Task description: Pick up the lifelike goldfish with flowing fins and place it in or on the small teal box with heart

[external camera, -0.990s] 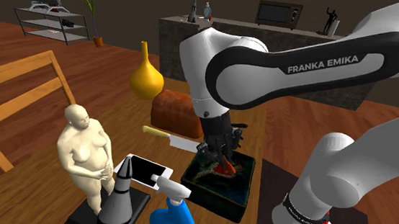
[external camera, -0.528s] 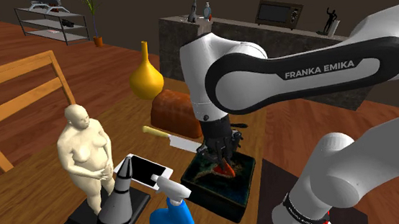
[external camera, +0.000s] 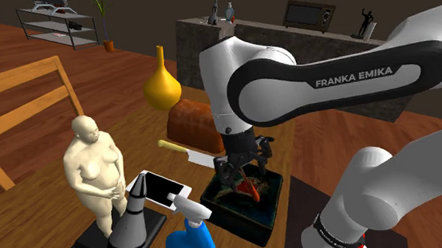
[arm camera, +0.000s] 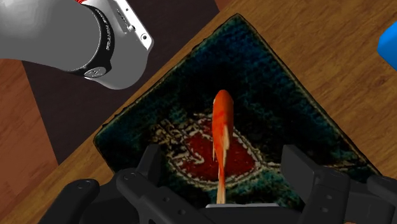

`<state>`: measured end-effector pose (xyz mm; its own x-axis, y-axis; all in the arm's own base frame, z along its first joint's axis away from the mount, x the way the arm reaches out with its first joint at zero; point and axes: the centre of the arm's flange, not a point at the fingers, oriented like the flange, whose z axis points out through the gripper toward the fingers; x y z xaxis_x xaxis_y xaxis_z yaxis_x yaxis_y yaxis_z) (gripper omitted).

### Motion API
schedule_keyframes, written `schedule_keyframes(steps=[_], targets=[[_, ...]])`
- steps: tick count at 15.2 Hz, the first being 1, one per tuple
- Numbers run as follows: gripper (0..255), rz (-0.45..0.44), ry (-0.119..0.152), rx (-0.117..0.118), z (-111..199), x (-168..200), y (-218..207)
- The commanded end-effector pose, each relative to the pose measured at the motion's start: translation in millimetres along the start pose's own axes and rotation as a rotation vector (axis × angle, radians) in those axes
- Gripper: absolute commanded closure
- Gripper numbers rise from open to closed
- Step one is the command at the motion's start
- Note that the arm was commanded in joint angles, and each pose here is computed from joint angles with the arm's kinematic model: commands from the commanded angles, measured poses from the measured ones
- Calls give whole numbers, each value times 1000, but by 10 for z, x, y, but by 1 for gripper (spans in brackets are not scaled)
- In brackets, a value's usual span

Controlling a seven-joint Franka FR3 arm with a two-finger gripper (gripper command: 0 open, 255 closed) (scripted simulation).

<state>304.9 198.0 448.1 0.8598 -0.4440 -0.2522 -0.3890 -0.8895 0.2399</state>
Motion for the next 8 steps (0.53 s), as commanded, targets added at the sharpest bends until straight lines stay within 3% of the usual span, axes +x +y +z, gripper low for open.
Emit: schedule_keyframes(steps=[1,4,8], targets=[[0,0,0,0,-132,0,0],[0,0,0,0,-500,0,0],[0,0,0,0,-500,0,0]])
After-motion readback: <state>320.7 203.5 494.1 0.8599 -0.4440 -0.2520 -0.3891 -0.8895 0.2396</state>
